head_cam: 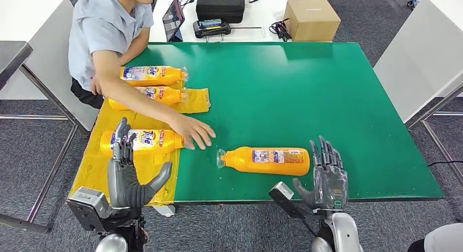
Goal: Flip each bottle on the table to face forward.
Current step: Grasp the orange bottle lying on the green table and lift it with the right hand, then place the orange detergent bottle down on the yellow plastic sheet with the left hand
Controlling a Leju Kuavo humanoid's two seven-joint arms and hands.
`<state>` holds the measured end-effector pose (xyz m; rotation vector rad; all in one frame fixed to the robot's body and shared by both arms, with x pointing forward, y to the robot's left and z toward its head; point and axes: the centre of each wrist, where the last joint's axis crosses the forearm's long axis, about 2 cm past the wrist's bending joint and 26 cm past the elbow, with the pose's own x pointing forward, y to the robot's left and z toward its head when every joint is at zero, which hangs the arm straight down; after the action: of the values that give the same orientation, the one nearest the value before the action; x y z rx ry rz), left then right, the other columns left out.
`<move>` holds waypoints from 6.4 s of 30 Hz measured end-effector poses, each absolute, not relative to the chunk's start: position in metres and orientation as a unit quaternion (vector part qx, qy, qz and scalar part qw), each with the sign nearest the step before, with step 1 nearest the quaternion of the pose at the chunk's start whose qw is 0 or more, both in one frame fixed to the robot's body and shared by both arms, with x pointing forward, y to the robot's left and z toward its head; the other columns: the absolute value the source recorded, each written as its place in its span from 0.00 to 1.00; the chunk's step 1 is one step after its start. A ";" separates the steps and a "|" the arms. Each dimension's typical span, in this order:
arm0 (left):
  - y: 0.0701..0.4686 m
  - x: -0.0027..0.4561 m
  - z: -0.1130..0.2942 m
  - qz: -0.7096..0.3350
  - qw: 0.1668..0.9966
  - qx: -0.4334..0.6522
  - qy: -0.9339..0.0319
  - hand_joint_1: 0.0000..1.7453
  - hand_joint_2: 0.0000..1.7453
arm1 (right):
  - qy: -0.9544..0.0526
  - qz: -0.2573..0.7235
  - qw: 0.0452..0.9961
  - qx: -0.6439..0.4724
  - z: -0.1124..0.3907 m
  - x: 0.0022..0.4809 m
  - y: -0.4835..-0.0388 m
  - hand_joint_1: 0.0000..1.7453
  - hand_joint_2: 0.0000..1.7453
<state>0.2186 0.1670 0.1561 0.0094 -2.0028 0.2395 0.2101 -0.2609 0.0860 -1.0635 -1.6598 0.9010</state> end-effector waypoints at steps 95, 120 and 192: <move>0.112 0.238 0.143 0.013 0.594 -0.091 -0.799 0.00 1.00 | -0.662 0.387 0.642 0.002 0.075 0.303 -0.290 1.00 1.00; 0.086 0.250 0.105 0.090 0.667 -0.267 -0.690 0.00 1.00 | -0.772 0.308 0.541 0.130 0.152 0.334 -0.206 1.00 1.00; 0.076 0.296 0.119 0.081 0.644 -0.132 -0.750 1.00 1.00 | -0.690 0.428 0.555 0.180 0.125 0.339 -0.138 0.00 0.75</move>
<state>0.2961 0.0761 0.1188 -0.3002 -1.7073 0.1835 0.3388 -0.1384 0.1255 0.4259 -1.6312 1.0112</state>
